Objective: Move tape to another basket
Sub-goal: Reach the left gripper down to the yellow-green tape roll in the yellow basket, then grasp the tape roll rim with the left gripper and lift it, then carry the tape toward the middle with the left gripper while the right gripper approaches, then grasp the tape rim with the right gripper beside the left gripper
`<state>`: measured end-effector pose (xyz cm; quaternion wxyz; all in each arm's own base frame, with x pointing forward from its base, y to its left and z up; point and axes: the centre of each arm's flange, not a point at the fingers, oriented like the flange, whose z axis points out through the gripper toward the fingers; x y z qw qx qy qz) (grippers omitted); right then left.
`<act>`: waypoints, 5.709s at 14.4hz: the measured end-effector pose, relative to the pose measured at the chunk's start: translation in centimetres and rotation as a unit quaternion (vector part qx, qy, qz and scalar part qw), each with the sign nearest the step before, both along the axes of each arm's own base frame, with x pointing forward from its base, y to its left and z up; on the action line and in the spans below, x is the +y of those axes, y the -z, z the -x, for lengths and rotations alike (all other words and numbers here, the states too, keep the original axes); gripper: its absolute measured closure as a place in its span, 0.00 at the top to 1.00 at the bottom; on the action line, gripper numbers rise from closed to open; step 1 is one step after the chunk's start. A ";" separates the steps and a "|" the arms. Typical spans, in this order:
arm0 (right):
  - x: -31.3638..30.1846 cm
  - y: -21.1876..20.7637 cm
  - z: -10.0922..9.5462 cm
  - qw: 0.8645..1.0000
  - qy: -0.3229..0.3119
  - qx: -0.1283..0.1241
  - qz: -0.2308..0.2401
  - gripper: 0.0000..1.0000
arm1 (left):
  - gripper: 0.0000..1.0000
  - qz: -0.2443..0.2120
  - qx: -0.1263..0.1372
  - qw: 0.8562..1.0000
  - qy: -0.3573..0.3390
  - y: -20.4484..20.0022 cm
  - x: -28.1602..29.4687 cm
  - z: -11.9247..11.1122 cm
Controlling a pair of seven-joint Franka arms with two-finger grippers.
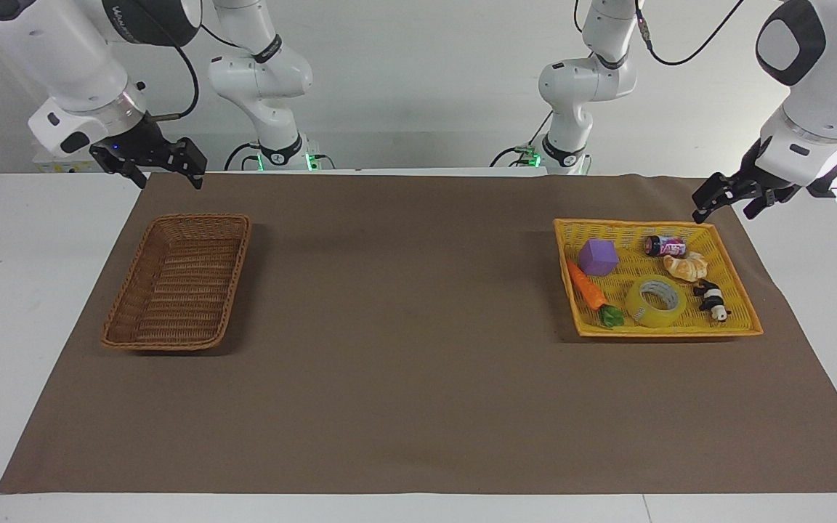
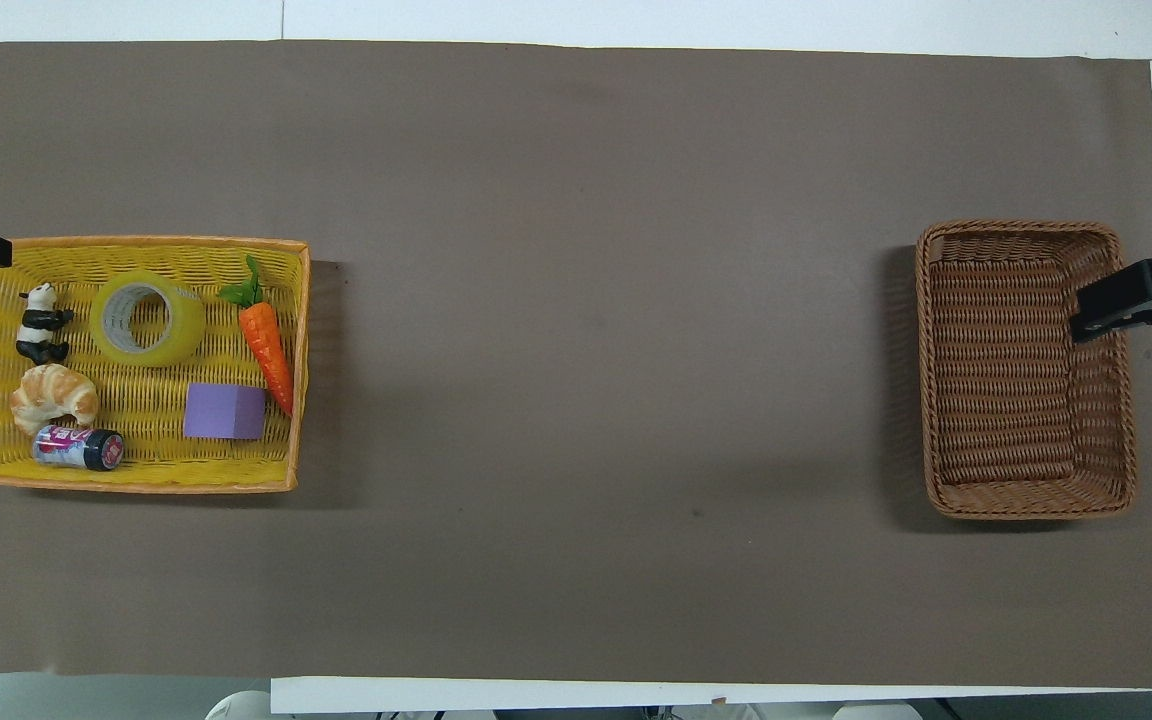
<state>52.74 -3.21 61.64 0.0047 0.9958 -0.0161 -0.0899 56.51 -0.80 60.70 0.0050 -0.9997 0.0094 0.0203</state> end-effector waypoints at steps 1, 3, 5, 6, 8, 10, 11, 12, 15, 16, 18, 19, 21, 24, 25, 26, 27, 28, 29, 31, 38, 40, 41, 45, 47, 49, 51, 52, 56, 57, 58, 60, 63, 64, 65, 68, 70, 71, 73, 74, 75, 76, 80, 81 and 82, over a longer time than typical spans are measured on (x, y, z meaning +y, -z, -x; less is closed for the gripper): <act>0.0 0.0 0.0 1.000 0.000 0.000 0.000 1.00 | 1.00 0.000 0.000 1.000 0.000 0.0 0.0 0.0; 0.0 0.0 0.0 1.000 0.000 0.000 0.000 1.00 | 1.00 0.000 0.002 1.000 0.000 0.2 0.1 0.0; 0.0 0.0 0.0 1.000 0.000 0.000 0.000 1.00 | 1.00 0.000 0.006 1.000 -0.002 0.5 0.2 0.1; 0.0 0.0 0.0 1.000 0.000 0.000 0.000 1.00 | 1.00 -0.001 0.011 1.000 -0.003 1.0 0.4 0.4; 0.0 0.0 0.0 1.000 0.000 0.000 0.000 1.00 | 1.00 -0.002 0.001 1.000 -0.012 3.1 1.3 1.1; 0.0 0.0 0.0 1.000 0.000 0.000 0.000 1.00 | 1.00 -0.004 -0.041 0.999 -0.025 7.3 2.9 2.5; 0.0 0.0 0.0 1.000 0.000 0.000 0.000 1.00 | 1.00 -0.004 -0.050 0.998 -0.030 10.0 3.7 3.6; 0.0 0.0 0.0 1.000 0.000 0.000 0.000 1.00 | 1.00 -0.005 -0.052 0.998 -0.030 12.5 4.5 4.6; 0.0 0.0 0.0 1.000 0.000 0.000 0.000 1.00 | 0.99 -0.006 -0.064 0.998 -0.026 18.0 6.5 5.2; 0.0 0.0 0.0 1.000 0.000 0.000 0.000 1.00 | 0.99 -0.007 -0.071 0.997 -0.026 19.2 6.8 4.7; 0.0 0.0 0.0 1.000 0.000 0.000 0.000 1.00 | 0.96 -0.006 -0.072 0.997 -0.024 21.4 6.9 3.8; 0.0 0.0 0.0 1.000 0.000 0.000 0.000 1.00 | 0.88 -0.005 -0.068 0.997 -0.023 22.4 6.8 3.6; 0.0 0.0 0.0 1.000 0.000 0.000 0.000 1.00 | 0.70 -0.004 -0.064 0.998 -0.021 23.8 6.7 3.2; 0.0 0.0 0.0 1.000 0.000 0.000 0.000 1.00 | 0.70 -0.003 -0.072 0.997 -0.017 24.7 6.3 2.7; 0.0 0.0 0.0 1.000 0.000 0.000 0.000 1.00 | 0.70 -0.003 -0.072 0.997 -0.015 25.0 6.1 2.6; 0.0 0.0 0.0 1.000 0.000 0.000 0.000 1.00 | 0.70 -0.003 -0.071 0.997 -0.012 25.4 5.9 2.5; 0.0 0.0 0.0 1.000 0.000 0.000 0.000 1.00 | 0.70 -0.002 -0.071 0.997 -0.011 26.0 5.7 2.5; 0.0 0.0 0.0 1.000 0.000 0.000 0.000 1.00 | 0.70 -0.002 -0.074 0.997 -0.010 26.7 5.6 2.4; 0.0 0.0 0.0 1.000 0.000 0.000 0.000 1.00 | 0.68 -0.002 -0.077 0.997 -0.010 27.6 5.6 2.4; 0.0 0.0 0.0 1.000 0.000 0.000 0.000 1.00 | 0.61 0.000 -0.074 0.997 -0.010 29.3 5.6 2.5; 0.0 0.0 0.0 1.000 0.000 0.000 0.000 1.00 | 0.22 0.000 -0.075 0.997 -0.010 29.1 5.7 1.9; 0.0 0.0 0.0 1.000 0.000 0.000 0.000 1.00 | 0.22 0.001 -0.055 0.998 -0.006 26.1 5.4 0.0; 0.0 0.0 0.0 1.000 0.000 0.000 0.000 1.00 | 0.22 0.002 -0.045 0.999 0.001 23.6 4.7 -1.2; 0.0 0.0 0.0 1.000 0.000 0.000 0.000 1.00 | 0.22 0.030 -0.014 0.999 0.016 13.2 -6.4 -3.3; 0.0 0.0 0.0 1.000 0.000 0.000 0.000 1.00 | 0.22 0.054 -0.005 0.999 0.000 12.7 -16.5 -1.4; 0.0 0.0 0.0 1.000 0.000 0.000 0.000 1.00 | 0.22 0.073 0.014 0.997 -0.004 12.9 -25.1 1.9; -0.1 0.0 0.0 1.000 0.001 0.000 0.000 1.00 | 0.22 0.085 0.025 0.996 0.002 12.9 -28.3 3.5; -0.4 0.0 0.0 1.000 0.004 0.000 0.000 1.00 | 0.22 0.092 0.028 0.995 0.000 12.9 -28.6 3.7; -0.8 0.5 0.2 0.995 -0.022 -0.008 -0.092 1.00 | 0.22 0.106 0.032 0.994 -0.002 12.8 -29.1 3.9; -0.7 0.8 0.0 0.990 -0.022 -0.019 -0.135 1.00 | 0.22 0.108 0.031 0.994 0.002 12.7 -30.1 4.3; -0.4 1.3 -0.1 0.984 -0.021 -0.025 -0.176 1.00 | 0.22 0.110 0.028 0.993 0.005 12.6 -31.4 5.0; 1.3 3.0 -0.6 0.962 -0.008 -0.037 -0.269 1.00 | 0.22 0.111 0.028 0.993 0.014 12.6 -33.5 6.2; 5.8 7.5 -2.0 0.924 0.027 -0.058 -0.378 1.00 | 0.22 0.111 0.029 0.993 0.014 12.5 -34.3 6.8; 8.2 9.1 -2.4 0.917 0.033 -0.063 -0.394 1.00 | 0.22 0.111 0.028 0.993 0.009 12.5 -34.2 6.7; 10.7 10.6 -2.6 0.907 0.041 -0.059 -0.415 1.00 | 0.22 0.111 0.028 0.993 0.006 12.5 -34.1 6.7; 15.9 15.1 -2.8 0.877 0.072 -0.037 -0.474 1.00 | 0.22 0.110 0.029 0.993 -0.004 12.5 -34.1 6.6; 18.9 17.5 -2.8 0.867 0.081 -0.034 -0.490 1.00 | 0.22 0.110 0.030 0.994 -0.004 12.5 -34.3 6.8; 20.6 18.4 -2.8 0.861 0.091 -0.034 -0.499 1.00 | 0.22 0.110 0.030 0.994 -0.004 12.5 -34.4 6.9; 24.1 19.9 -2.4 0.853 0.106 -0.032 -0.510 1.00 | 0.22 0.110 0.030 0.993 -0.005 12.5 -34.5 6.9; 25.5 20.4 -2.1 0.848 0.113 -0.028 -0.517 1.00 | 0.22 0.110 0.030 0.993 -0.005 12.5 -34.5 6.9; 26.4 20.9 -1.9 0.844 0.121 -0.025 -0.522 1.00 | 0.22 0.110 0.030 0.993 -0.006 12.5 -34.5 6.9; 26.8 21.3 -1.8 0.841 0.126 -0.022 -0.525 1.00 | 0.22 0.110 0.030 0.993 -0.006 12.5 -34.5 6.9; 27.3 21.7 -1.8 0.834 0.138 -0.017 -0.534 1.00 | 0.22 0.109 0.031 0.994 -0.008 12.5 -34.4 6.9; 27.7 21.8 -1.7 0.835 0.137 -0.017 -0.533 1.00 | 0.22 0.109 0.031 0.994 -0.008 12.5 -34.4 6.9; 28.3 21.8 -1.5 0.836 0.134 -0.018 -0.532 1.00 | 0.22 0.109 0.031 0.994 -0.009 12.5 -34.4 6.9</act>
